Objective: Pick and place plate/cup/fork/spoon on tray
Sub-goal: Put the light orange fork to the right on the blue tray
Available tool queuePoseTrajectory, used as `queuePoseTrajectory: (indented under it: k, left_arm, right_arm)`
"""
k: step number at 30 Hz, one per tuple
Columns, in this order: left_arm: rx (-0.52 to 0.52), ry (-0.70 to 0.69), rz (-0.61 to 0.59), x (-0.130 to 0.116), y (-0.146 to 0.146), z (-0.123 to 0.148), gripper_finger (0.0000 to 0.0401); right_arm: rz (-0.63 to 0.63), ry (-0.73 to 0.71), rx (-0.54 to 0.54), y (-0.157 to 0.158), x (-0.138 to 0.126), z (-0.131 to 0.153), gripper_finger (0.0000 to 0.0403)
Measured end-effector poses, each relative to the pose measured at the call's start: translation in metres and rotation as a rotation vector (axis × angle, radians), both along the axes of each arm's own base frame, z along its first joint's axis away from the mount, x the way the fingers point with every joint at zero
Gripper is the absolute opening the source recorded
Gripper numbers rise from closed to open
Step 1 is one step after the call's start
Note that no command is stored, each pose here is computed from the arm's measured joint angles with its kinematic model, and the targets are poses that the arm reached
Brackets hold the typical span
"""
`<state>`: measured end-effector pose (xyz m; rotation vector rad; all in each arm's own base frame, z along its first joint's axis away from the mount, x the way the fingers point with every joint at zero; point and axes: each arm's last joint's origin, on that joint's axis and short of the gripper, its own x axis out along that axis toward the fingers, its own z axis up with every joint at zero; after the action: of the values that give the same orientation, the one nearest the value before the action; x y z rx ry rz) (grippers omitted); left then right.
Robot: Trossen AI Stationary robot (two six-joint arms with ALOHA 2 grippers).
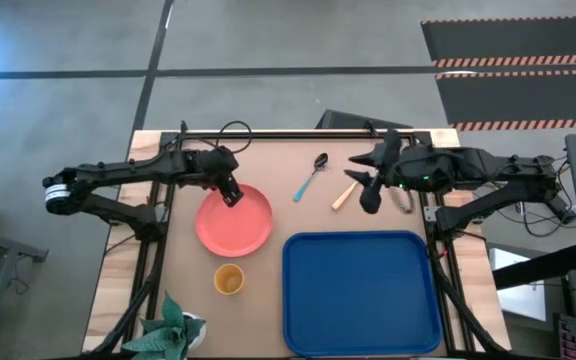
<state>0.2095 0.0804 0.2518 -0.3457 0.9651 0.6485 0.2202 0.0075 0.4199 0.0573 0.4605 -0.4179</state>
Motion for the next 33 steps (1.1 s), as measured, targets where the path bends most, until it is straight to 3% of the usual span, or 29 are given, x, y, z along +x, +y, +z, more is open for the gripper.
queuePoseTrajectory:
  k: [6,11,24,33]
  left_arm:
    - [0.010,-0.030,0.000,0.001,0.000,0.002,0.0160]
    - [0.018,-0.075,-0.005,0.005,0.001,0.005,0.0160]
    - [0.108,-0.060,-0.167,-0.006,-0.003,0.023,0.0160]
    - [0.164,-0.150,-0.185,-0.025,-0.010,0.044,0.0160]
  right_arm:
    - [-0.374,0.219,0.187,-0.014,-0.019,-0.032,0.0144]
    - [-0.669,0.263,0.359,-0.019,-0.017,-0.053,0.0144]
    - [-1.040,0.349,0.585,-0.015,0.047,-0.134,0.0144]
    - [-1.058,0.275,0.692,-0.023,0.079,-0.188,0.0144]
